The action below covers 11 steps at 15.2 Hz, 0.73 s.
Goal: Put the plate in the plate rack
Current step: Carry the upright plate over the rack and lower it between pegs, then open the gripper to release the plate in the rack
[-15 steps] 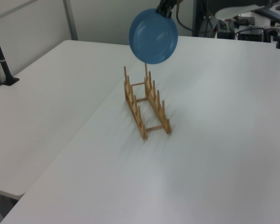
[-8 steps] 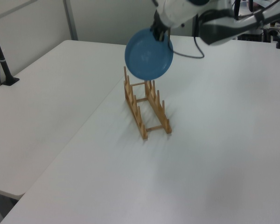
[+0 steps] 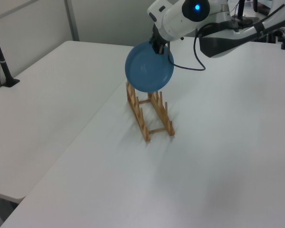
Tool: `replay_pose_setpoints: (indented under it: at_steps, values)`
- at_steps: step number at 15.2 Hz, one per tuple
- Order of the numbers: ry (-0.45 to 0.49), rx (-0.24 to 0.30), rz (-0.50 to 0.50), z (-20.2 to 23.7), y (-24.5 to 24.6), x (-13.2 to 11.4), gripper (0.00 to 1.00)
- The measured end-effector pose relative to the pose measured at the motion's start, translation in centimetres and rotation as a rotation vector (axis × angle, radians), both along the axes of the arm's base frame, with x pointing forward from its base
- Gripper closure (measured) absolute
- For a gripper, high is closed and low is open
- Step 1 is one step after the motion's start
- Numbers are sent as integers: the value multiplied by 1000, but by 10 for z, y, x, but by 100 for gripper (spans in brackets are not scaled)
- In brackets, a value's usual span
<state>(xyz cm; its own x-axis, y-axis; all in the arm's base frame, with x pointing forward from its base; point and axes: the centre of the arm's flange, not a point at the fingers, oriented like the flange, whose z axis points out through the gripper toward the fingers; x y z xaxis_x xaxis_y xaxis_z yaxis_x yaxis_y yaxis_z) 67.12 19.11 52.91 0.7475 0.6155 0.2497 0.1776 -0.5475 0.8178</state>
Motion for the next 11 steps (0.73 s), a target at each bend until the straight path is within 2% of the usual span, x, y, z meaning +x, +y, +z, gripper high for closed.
replay_pose_setpoints:
  at_steps: [8, 10, 11]
  values:
    - [39, 6, 13, -39, 21, 0, 94]
    - [43, 8, 10, -48, 23, 1, 85]
    - [39, 10, 6, -51, 24, 2, 74]
